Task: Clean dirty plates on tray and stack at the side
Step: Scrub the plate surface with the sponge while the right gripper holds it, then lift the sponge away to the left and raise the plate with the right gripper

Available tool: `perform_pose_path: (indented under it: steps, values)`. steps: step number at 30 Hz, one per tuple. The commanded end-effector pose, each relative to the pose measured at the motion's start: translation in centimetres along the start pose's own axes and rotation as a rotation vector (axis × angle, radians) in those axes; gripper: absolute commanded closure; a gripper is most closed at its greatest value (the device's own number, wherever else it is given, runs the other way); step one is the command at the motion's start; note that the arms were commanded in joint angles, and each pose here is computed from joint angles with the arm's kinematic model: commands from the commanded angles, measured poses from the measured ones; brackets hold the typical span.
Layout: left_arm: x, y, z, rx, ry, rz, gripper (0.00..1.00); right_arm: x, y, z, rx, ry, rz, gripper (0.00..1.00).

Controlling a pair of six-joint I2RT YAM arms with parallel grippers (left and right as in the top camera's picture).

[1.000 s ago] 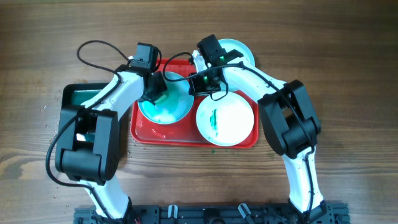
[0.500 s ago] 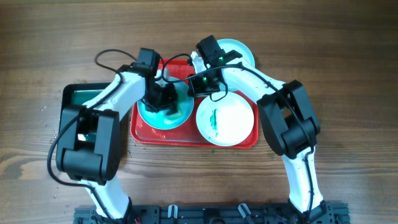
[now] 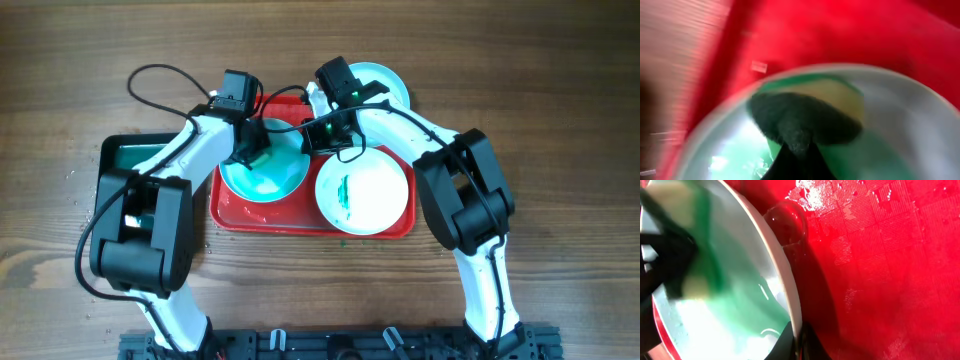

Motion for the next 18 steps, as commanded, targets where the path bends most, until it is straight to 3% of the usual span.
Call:
perform_pose_path:
  steps: [1,7,13,18]
  values:
    - [0.1,0.4,3.7,0.299,-0.093,-0.074,0.96,-0.3,1.0,-0.5,-0.001,0.004,0.026,0.96]
    - [0.0,-4.7,2.8,0.173,-0.113,0.028,0.96,-0.4,1.0,-0.5,0.000,0.006,0.027,0.96]
    - [2.5,-13.9,4.0,0.081,-0.181,-0.133,0.96,-0.2,0.9,-0.4,0.004,0.003,0.023,0.96]
    - [2.9,-18.6,7.8,0.062,-0.289,-0.237,0.96,0.2,-1.5,0.4,-0.079,-0.010,-0.015,0.96]
Point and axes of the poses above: each gripper's point midway between its finger pads, its own y axis out along the fingers, its own z axis along the line the jaws close on, x = y × z, the point moved 8 cm from there along -y, back along the fingers, and after that the axes turned 3 degrees about y, right-handed, at the moved point
